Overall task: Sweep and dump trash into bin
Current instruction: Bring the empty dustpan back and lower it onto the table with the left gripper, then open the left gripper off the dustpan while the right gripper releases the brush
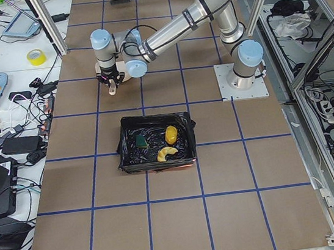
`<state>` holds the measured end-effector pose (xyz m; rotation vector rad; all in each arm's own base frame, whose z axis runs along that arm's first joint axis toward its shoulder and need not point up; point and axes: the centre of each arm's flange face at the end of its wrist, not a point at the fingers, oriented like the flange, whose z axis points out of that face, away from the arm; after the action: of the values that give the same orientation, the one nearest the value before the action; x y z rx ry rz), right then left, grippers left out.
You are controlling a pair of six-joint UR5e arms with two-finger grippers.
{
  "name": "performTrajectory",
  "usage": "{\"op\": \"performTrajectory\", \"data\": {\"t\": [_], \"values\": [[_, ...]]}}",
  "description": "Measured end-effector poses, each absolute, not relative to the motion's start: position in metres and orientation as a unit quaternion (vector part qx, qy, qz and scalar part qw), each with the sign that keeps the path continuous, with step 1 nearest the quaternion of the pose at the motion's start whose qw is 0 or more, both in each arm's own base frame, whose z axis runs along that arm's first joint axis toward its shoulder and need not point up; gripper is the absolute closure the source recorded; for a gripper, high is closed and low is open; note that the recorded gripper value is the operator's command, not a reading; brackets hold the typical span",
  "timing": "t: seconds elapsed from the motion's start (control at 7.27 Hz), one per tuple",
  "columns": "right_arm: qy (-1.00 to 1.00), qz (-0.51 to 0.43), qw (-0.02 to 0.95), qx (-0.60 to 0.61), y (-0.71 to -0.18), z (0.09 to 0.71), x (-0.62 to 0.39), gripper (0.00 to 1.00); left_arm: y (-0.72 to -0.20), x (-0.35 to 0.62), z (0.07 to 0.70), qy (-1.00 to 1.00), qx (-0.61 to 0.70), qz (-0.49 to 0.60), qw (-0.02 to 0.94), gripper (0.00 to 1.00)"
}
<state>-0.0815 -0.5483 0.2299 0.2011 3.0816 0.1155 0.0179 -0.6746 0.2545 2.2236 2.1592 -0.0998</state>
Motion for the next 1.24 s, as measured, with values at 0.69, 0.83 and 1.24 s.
{"op": "performTrajectory", "data": {"t": [0.69, 0.83, 1.24], "values": [[0.993, 0.034, 0.043, 0.109, -0.547, 0.231, -0.068, 0.13, -0.674, 0.016, 0.228, 0.699, 0.715, -0.022, 0.004, 0.0], [0.992, 0.034, 0.044, 0.11, -0.547, 0.231, -0.068, 0.11, -0.673, 0.014, 0.23, 0.713, 0.701, -0.024, 0.005, 0.0], [0.994, 0.026, 0.026, 0.104, -0.552, 0.242, -0.073, 0.05, -0.663, -0.025, 0.286, 0.747, 0.662, -0.037, 0.039, 0.0]]}}
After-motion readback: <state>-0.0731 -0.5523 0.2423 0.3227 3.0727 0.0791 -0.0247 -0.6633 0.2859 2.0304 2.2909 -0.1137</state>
